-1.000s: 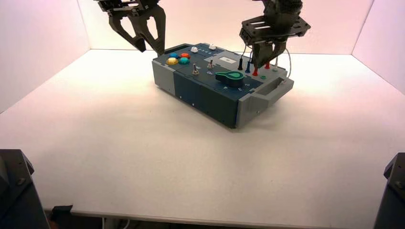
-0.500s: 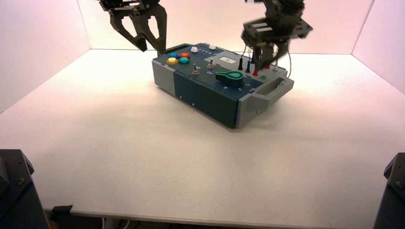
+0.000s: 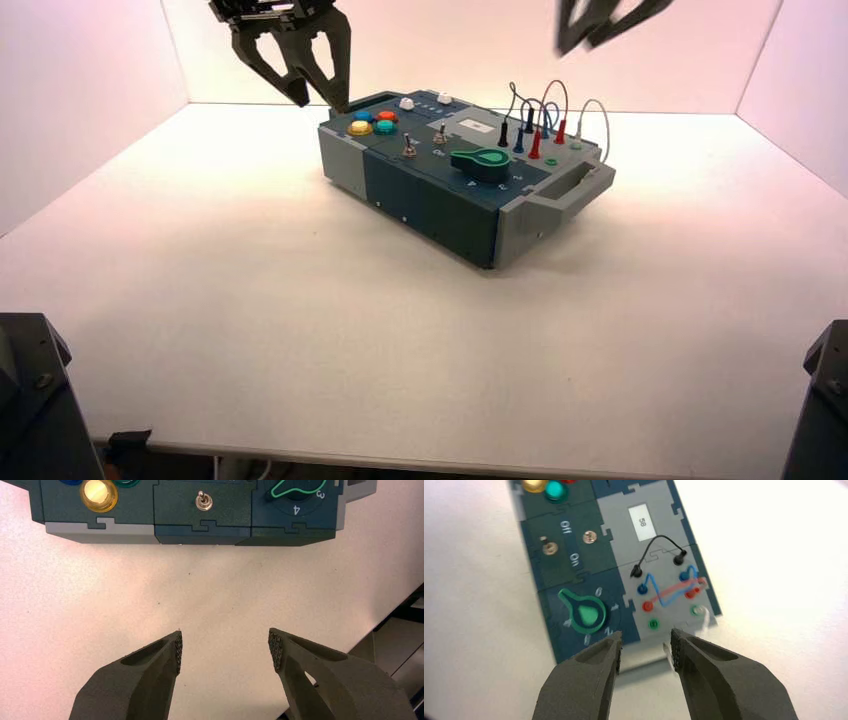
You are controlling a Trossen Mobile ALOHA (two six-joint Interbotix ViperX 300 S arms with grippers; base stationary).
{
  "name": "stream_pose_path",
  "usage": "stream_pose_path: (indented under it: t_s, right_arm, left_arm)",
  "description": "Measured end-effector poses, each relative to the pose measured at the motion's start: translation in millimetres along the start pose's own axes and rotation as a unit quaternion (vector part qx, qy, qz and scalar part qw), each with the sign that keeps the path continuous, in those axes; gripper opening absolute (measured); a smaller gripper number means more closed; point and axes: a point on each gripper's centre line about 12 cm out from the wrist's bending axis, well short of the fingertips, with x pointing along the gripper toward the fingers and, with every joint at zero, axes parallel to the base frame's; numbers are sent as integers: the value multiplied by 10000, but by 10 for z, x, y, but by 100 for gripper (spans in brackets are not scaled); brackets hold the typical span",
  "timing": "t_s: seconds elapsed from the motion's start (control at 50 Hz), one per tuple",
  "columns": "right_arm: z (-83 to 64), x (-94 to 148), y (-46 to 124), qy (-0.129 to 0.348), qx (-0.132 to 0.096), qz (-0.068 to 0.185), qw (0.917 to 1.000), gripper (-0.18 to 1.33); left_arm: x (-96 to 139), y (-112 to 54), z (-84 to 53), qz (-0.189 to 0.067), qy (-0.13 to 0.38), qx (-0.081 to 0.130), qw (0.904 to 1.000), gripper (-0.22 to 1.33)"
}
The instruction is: Insert the red wire.
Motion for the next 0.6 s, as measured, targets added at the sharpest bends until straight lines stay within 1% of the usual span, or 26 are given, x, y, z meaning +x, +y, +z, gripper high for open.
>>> stream_pose_path:
  t_s: [0.02,0.04,0.16,0.2,0.24,0.26,0.28,0.32,0.34,0.44,0.56,0.6]
  right_arm:
    - [0,0,0,0,0,0,10000,102]
    - [-56,-115,-2,-84,-32,-20,10000,102]
    - [-251,-430,-9,-433,-102,-103,9990,102]
    - [-324,-504,-9,-547,-111,-121,9984,102]
    - [-364,-543,-13,-607,-107,-140,9980,102]
    - [-442,-571,-11,-653,-125,-154,9977,102]
    - [-452,-575,-7,-653,-131,-149,9977,102]
    - [-575,-575,-7,-644,-135,-168,9977,102]
    - [-579,-575,-6,-644,-142,-169,9977,102]
    - [-751,-505,7,-493,-114,-151,9986,102]
    - [-749,-542,8,-623,-91,-152,9979,102]
    - [-755,-523,9,-623,-52,-143,9979,102]
  left_arm:
    - [0,0,0,0,0,0,10000,132]
    - [0,0,0,0,0,-8,10000,132]
    - [12,2,6,6,5,1,10000,132]
    - [21,2,5,-3,16,-15,10000,132]
    - [26,4,4,0,26,-12,10000,132]
    - [30,4,0,-10,47,-13,10000,132]
    - [29,8,-1,-8,46,-21,10000,132]
    - [34,8,-1,-15,50,-20,10000,132]
    - [35,3,0,-17,51,-20,10000,132]
    - [33,6,6,-14,54,-13,10000,132]
    - [56,15,1,-22,88,-22,10000,132]
    - [61,11,1,-26,96,-24,9999,132]
